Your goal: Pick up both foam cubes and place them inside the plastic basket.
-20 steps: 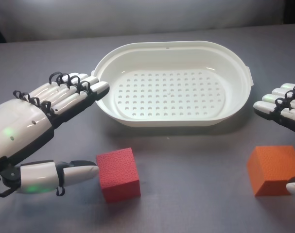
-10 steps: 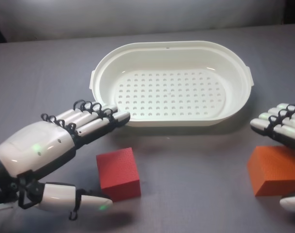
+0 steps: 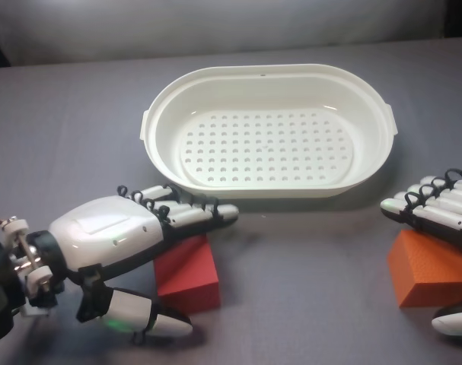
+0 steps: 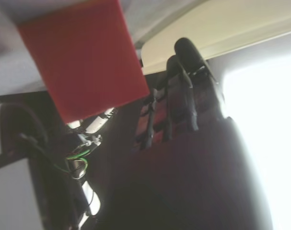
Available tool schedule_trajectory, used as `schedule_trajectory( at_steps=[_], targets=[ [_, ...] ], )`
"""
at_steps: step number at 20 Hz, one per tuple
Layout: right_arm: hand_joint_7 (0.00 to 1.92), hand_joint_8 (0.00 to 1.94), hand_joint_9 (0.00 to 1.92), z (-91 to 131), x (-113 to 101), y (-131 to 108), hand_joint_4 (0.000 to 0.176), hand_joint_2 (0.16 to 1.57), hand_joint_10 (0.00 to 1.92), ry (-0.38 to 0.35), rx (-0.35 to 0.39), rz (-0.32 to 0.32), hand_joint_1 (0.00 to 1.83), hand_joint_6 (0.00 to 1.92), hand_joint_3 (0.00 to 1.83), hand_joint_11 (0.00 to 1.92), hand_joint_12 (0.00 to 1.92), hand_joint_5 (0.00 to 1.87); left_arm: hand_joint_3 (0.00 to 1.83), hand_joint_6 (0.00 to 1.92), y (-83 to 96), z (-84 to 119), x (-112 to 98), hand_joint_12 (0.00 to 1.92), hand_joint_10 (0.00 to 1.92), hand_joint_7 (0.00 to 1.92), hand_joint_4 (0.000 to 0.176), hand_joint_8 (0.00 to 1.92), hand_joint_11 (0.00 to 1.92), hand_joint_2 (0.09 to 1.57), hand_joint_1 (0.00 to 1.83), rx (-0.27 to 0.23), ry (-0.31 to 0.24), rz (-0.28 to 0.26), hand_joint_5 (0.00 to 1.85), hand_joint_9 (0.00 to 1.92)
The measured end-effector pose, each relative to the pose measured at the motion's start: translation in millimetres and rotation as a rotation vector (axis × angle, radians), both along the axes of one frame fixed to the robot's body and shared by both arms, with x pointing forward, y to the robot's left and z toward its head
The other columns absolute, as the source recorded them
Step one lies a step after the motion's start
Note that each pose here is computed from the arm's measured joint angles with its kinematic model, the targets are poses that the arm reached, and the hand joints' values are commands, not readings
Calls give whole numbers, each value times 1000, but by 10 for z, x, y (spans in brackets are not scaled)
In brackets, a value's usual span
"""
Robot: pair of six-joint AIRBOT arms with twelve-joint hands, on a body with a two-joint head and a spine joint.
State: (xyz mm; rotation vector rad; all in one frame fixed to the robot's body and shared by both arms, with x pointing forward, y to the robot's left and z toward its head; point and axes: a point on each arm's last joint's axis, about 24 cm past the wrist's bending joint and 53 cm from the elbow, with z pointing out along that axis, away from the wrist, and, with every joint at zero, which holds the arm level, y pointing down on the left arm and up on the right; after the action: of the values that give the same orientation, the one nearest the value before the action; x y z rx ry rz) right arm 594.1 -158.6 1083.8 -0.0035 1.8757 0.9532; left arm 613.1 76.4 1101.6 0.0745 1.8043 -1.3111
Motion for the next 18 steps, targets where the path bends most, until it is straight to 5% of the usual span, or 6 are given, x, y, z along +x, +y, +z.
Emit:
schedule_trajectory(
  at_steps=[1,2,4,8,14,18],
  targets=[
    [872,1250,721,5,12,10,0,1212,1245,-3,5,0,1217,1055,0,586,1699,619,5,1158,-25,6,3,1670,1254,867,0,1343,813,1217,1211,-6,9,-3,663,925],
    [868,1412,846,43,37,20,0,1225,1430,-6,21,-5,1223,1154,0,781,1749,687,2,1124,-45,40,4,1667,1368,831,0,1486,926,1229,1220,-8,-2,-10,723,964],
    [774,1426,754,94,54,34,0,1239,1647,-25,27,0,1339,1175,3,716,1792,657,3,1195,-58,40,4,1804,1606,756,0,1639,957,1271,1201,-1,-7,-15,667,901],
    [771,1327,752,234,30,103,0,1238,1547,-61,20,31,1341,1341,0,564,1641,618,1,1323,-29,128,21,1717,1440,777,0,1518,837,1267,1177,-3,-27,-12,647,815],
    [794,1323,851,926,323,107,0,1216,1544,-244,121,4,1353,1179,0,746,1703,656,1,1189,56,947,279,1800,1626,775,0,1546,839,1252,1236,-79,-251,41,689,842],
    [738,1344,742,1094,650,220,0,1255,1538,-311,135,-42,1332,1446,1,592,1606,562,0,1090,14,1203,776,1615,1502,829,0,1283,757,1192,1361,-102,-286,131,735,862]
  ],
)
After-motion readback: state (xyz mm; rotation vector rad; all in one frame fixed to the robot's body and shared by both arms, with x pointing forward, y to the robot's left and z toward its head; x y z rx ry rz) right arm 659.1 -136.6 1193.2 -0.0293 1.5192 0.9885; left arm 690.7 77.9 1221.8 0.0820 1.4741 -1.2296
